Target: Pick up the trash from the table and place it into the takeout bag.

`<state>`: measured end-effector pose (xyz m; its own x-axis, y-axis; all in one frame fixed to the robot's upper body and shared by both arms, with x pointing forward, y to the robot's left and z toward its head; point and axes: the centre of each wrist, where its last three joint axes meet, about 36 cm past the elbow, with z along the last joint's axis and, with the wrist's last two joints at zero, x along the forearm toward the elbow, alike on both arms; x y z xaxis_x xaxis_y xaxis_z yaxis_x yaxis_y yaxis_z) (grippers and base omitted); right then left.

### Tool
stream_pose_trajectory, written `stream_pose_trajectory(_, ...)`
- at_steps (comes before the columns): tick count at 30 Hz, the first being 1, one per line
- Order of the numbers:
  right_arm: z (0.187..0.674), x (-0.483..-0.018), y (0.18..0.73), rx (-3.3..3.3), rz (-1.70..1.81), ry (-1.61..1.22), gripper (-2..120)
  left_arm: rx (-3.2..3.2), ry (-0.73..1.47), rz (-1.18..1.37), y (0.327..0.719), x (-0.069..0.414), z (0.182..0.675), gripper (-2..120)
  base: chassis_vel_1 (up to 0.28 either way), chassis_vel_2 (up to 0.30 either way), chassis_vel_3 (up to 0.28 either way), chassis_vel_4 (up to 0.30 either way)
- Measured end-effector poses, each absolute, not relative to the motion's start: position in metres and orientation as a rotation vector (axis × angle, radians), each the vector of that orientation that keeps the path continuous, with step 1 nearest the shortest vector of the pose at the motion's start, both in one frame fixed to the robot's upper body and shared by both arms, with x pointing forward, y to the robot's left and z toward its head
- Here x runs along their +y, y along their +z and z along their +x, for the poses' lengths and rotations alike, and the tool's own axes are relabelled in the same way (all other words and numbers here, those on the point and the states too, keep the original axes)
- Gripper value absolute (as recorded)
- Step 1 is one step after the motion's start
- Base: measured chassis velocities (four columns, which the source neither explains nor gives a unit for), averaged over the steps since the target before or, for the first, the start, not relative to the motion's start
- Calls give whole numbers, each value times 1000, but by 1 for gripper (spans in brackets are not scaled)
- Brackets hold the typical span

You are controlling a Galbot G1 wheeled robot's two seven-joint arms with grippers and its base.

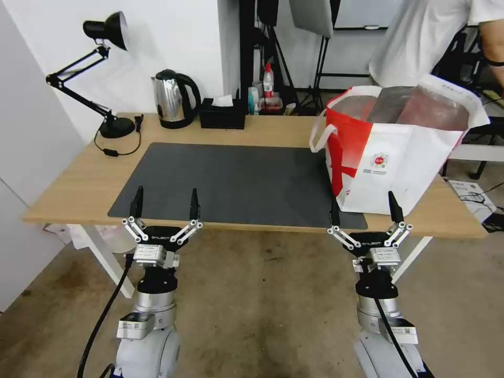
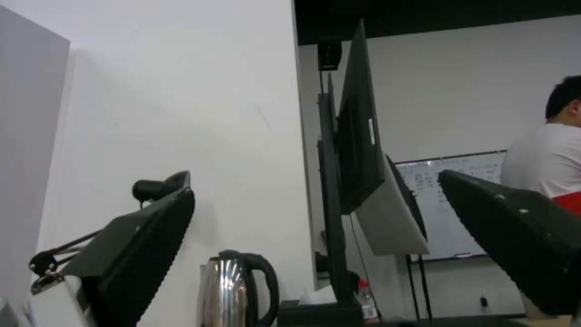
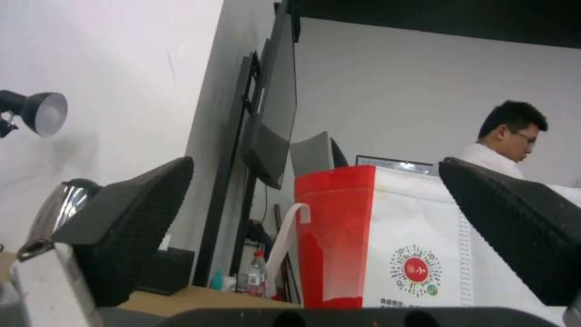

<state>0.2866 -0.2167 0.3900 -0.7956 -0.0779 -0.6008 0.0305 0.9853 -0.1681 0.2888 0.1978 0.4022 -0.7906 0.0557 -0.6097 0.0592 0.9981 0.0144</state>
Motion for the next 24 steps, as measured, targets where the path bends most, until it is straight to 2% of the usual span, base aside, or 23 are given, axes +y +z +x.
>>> stream_pose_trajectory(24, 287, -217, 390, 2481, -33, -223, 100, 2484, -7, 80, 402, 198, 289, 100, 0, 0, 0, 0)
